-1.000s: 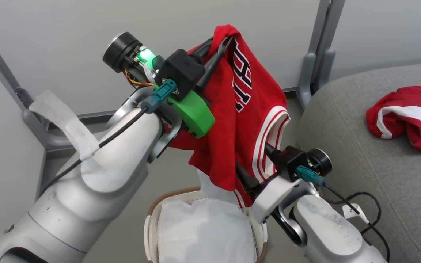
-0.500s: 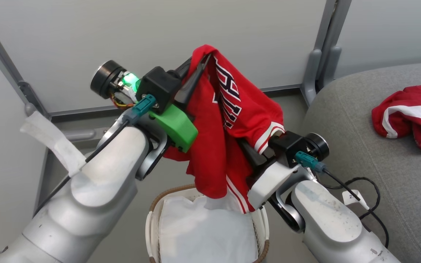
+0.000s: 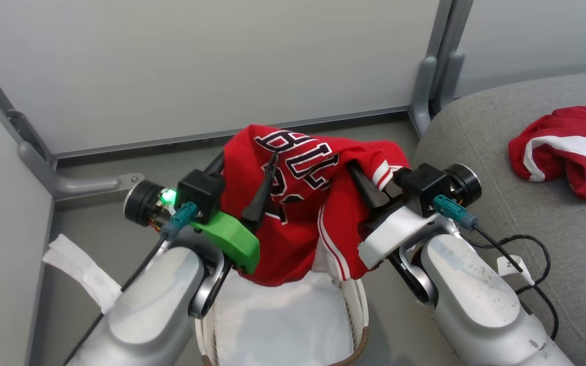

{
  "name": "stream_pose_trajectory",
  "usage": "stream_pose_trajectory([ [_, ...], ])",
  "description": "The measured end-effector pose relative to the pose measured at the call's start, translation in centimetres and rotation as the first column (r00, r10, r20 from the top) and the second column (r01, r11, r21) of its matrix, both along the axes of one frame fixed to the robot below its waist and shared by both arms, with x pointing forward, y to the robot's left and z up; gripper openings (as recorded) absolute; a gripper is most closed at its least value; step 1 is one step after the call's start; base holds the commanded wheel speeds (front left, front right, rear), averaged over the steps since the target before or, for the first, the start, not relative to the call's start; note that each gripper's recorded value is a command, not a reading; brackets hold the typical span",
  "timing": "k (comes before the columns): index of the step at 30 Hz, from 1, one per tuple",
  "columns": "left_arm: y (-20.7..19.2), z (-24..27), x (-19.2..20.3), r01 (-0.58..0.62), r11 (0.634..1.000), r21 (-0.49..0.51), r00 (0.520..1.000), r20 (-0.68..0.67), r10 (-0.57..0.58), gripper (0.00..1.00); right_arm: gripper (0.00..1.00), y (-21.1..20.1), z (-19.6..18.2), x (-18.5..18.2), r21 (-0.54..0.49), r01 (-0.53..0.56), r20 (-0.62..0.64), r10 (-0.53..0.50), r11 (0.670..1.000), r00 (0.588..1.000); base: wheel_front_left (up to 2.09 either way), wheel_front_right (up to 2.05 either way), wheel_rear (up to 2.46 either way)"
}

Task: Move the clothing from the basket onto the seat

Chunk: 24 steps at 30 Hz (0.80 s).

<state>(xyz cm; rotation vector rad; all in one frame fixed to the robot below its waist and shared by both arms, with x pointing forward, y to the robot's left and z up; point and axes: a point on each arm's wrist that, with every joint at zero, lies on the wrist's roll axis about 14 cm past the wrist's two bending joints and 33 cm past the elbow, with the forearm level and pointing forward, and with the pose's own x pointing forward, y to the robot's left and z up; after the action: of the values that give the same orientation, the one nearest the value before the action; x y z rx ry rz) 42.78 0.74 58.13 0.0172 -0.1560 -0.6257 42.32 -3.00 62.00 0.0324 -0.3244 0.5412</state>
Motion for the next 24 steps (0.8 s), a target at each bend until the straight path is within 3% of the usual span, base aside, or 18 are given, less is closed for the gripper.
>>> stream_pose_trajectory([
  [12,-1.8,-6.0,-3.3,0.042,0.998,-0.037,0.987,-0.152,-0.047,1.00,0.00,-5.0,-0.3,1.4,0.001,0.159,0.010,-0.159,0.987,0.987,0.00,0.00,0.00],
  [24,-3.6,-7.6,-4.3,0.092,0.995,-0.038,0.977,-0.189,-0.097,1.00,0.00,-10.4,-1.7,1.8,-0.028,0.298,-0.008,-0.298,0.954,0.954,0.00,0.00,0.00],
])
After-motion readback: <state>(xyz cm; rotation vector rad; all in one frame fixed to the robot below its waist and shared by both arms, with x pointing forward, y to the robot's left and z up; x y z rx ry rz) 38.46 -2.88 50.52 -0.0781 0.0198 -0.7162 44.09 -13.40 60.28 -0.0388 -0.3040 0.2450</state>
